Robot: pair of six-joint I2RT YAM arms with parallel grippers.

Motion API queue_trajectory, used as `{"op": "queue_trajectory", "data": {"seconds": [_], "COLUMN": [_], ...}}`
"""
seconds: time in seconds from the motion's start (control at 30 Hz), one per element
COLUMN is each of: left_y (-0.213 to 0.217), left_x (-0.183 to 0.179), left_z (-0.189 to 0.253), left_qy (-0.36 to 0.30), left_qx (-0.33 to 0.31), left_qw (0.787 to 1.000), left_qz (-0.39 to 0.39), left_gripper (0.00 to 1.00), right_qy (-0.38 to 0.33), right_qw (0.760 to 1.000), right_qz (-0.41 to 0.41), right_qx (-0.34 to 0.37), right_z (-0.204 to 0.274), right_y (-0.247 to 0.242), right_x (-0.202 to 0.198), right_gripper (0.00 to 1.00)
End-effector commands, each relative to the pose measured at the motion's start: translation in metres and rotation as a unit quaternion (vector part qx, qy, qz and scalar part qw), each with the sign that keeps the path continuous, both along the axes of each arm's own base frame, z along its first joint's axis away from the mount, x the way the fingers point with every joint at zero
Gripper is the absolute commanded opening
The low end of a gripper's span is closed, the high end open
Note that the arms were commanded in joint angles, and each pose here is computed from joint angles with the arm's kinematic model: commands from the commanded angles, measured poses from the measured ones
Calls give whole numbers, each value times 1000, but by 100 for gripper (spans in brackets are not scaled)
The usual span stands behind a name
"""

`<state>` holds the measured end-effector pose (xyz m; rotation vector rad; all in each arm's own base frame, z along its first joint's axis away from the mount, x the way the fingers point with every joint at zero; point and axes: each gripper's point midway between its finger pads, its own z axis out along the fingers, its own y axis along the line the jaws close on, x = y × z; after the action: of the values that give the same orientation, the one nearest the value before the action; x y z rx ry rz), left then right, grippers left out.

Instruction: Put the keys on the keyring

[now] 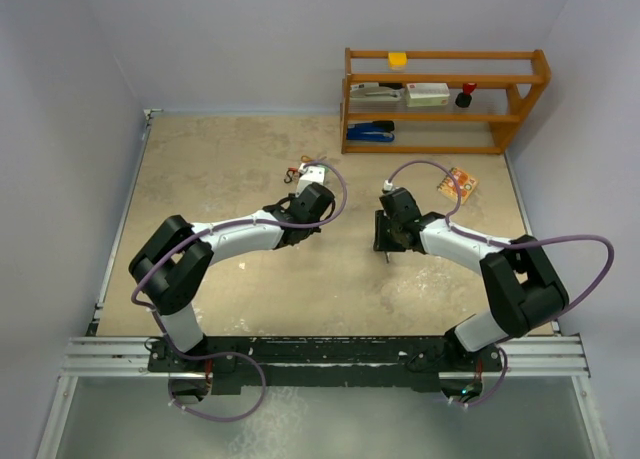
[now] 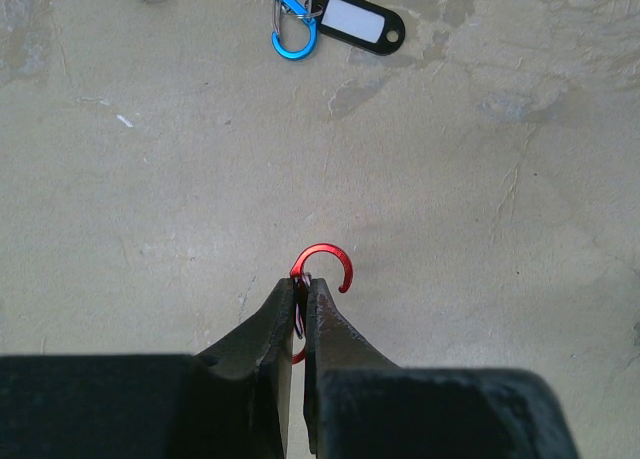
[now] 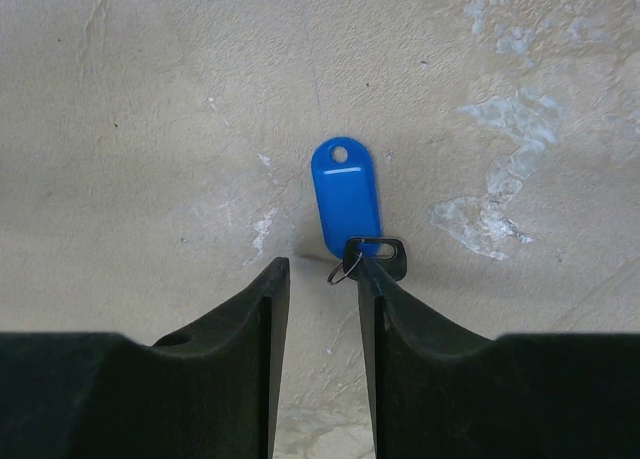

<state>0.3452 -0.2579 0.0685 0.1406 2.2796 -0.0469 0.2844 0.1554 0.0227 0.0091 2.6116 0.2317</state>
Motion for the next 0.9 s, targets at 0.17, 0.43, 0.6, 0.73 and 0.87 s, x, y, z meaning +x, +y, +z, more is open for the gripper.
{"op": "queue_trajectory", "data": {"seconds": [0.17,0.43,0.6,0.73,0.87], "left_y": [0,0,0,0,-4], "left_x": [6,6,6,7,8], "left_z": [12,10,9,10,12], "left_qy": [-20,-18,-17,-18,-19], "left_qx": [-11,-12,-12,-14,-19], "left_qw": [1000,1000,1000,1000,1000], "left_qz": [-4,-4,-5,-4,-10], "left_gripper": [0,0,0,0,0], "right_qy": [-13,-17,-17,-35,-73], "right_qw": [1000,999,999,998,997], "right_qz": [-25,-33,-35,-38,-26], "right_qx": [-14,-24,-27,-30,-30], "right_z": [4,3,4,13,33], "right_y": [-5,-10,-12,-14,-12], "right_x": [12,12,11,16,29], "right_gripper": [32,20,6,0,0]}}
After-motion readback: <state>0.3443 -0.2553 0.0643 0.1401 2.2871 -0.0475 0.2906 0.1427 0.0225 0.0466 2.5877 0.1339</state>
